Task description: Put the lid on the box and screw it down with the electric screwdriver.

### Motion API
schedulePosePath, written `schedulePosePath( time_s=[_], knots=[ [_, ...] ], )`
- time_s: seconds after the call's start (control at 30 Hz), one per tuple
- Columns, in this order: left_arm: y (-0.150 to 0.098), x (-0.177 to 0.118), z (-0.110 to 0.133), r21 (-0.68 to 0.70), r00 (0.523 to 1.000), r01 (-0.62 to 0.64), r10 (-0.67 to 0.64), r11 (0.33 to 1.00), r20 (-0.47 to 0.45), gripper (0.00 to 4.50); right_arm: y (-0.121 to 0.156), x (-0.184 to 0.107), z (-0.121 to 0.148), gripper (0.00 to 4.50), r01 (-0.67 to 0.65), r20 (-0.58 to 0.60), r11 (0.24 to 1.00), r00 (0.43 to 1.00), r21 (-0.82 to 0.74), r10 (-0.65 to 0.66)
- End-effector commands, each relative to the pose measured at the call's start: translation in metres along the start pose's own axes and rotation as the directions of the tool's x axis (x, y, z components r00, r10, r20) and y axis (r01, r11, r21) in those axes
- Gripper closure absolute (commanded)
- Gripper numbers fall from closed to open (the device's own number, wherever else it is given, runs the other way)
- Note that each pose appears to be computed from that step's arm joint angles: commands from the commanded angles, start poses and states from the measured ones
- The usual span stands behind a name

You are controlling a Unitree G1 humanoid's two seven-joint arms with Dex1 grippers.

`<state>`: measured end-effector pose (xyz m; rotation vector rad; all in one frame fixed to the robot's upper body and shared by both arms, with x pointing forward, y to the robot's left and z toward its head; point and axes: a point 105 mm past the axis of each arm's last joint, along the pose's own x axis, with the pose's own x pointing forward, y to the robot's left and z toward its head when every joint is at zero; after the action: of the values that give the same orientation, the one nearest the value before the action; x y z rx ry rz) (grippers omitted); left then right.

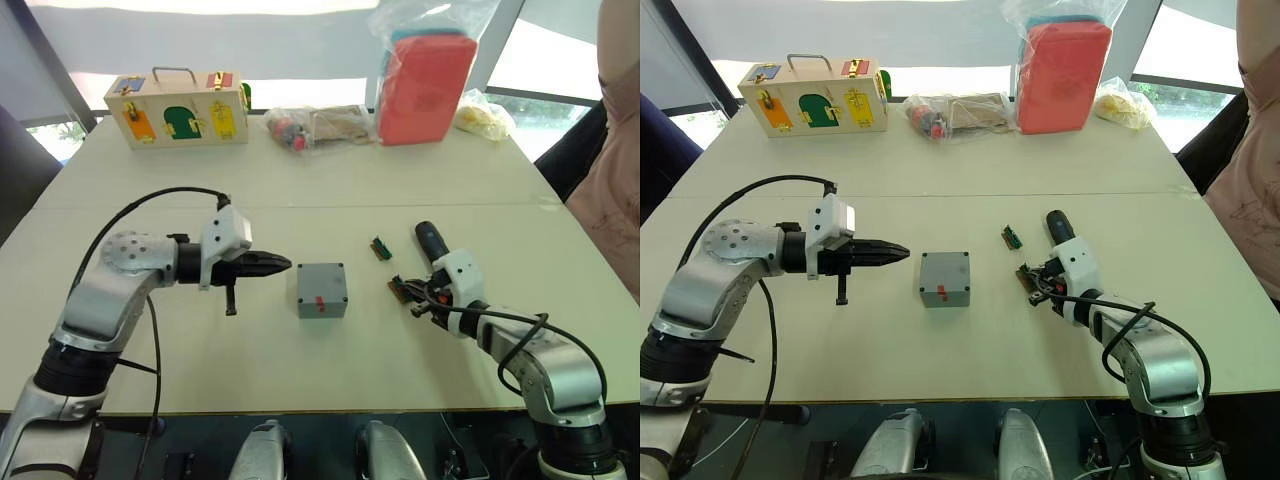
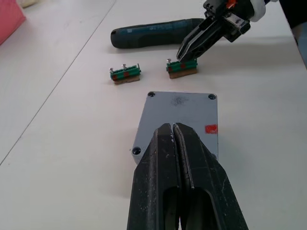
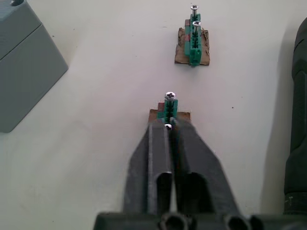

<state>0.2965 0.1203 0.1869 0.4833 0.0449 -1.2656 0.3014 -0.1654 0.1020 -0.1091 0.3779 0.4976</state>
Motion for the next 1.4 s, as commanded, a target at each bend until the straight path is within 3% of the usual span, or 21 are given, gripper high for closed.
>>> schedulePosePath(
  time_s=[0.03, 0.37, 0.5, 0.63, 0.87, 1.4],
  knots=[
    [0.001, 0.001, 0.009, 0.038, 1.0, 0.002, -0.002, 0.999, 0.015, 4.5, 0.001, -0.001, 0.014, 4.48, -0.004, 0.052, 1.0, 0.999, -0.027, 0.005],
    [-0.004, -0.001, 0.005, 0.031, 1.0, 0.008, -0.008, 0.999, 0.0, 4.5, -0.007, -0.023, 0.058, 4.48, 0.018, 0.149, 0.998, 0.989, -0.063, -0.008],
    [-0.007, -0.003, 0.001, 0.026, 1.0, 0.011, -0.011, 1.0, -0.012, 4.5, 0.018, -0.028, 0.09, 4.48, -0.119, 0.186, 0.987, 0.973, -0.11, 0.138],
    [-0.006, -0.001, 0.0, 0.024, 1.0, 0.014, -0.013, 1.0, -0.01, 4.5, 0.049, -0.015, 0.103, 4.48, -0.26, 0.174, 0.955, 0.943, -0.142, 0.282],
    [-0.007, -0.001, 0.001, 0.028, 1.0, 0.008, -0.008, 1.0, -0.011, 4.5, 0.08, 0.019, 0.103, 4.48, -0.369, 0.108, 0.914, 0.915, -0.168, 0.389],
    [-0.01, -0.004, 0.0, 0.018, 1.0, -0.024, 0.025, 1.0, -0.015, 4.5, 0.078, 0.039, 0.088, 4.48, -0.396, 0.03, 0.897, 0.912, -0.194, 0.409]
  ],
)
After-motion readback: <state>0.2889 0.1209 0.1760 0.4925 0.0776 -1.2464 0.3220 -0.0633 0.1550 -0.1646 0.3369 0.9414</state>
